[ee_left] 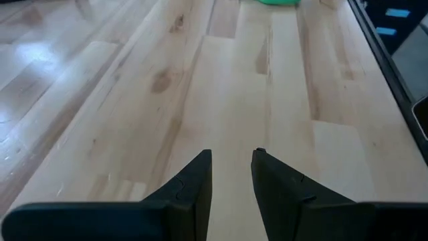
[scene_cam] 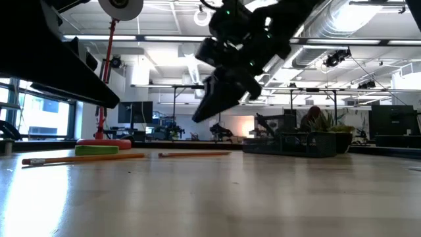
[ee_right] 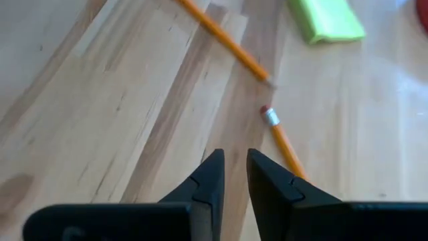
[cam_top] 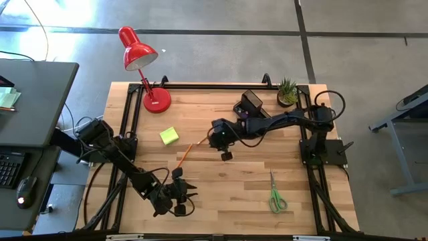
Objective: Pick and place office supplies into organizer
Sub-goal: Put the right yellow pencil into the black desk organizer
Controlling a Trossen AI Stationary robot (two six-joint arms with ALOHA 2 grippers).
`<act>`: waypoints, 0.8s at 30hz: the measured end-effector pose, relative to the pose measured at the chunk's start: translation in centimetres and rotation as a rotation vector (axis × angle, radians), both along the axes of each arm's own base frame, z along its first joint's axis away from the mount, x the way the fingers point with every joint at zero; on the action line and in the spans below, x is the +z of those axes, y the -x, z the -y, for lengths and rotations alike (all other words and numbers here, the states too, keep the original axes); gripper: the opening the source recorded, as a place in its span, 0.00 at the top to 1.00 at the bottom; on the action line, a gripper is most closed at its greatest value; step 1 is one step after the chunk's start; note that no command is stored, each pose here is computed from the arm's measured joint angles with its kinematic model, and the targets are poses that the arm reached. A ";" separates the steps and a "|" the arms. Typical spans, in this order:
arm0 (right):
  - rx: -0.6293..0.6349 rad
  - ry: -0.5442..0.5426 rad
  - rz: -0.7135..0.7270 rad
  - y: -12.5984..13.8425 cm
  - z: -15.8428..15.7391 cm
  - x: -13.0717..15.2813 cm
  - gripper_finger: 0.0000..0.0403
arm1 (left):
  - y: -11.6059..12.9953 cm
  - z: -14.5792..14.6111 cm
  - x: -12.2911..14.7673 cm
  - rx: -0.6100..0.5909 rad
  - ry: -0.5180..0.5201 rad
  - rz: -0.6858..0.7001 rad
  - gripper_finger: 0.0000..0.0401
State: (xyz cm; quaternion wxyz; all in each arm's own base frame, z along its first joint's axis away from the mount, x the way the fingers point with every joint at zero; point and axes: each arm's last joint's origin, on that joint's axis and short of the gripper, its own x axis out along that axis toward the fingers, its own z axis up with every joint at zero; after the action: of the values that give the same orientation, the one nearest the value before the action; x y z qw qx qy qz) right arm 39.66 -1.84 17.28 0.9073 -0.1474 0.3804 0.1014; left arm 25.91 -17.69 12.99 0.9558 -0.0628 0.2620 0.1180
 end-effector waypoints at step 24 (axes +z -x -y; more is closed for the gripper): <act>0.062 -0.070 -0.520 -7.7 8.6 -1.6 0.81 | 0.9 1.2 -0.1 -0.059 0.034 -0.032 0.77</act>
State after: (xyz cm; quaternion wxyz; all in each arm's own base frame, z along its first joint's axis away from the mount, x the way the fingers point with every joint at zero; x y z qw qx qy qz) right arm 47.35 -10.49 15.72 0.7800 -0.0967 0.5924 0.1769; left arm 25.04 -18.91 12.88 0.9533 -0.0691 0.2811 0.0863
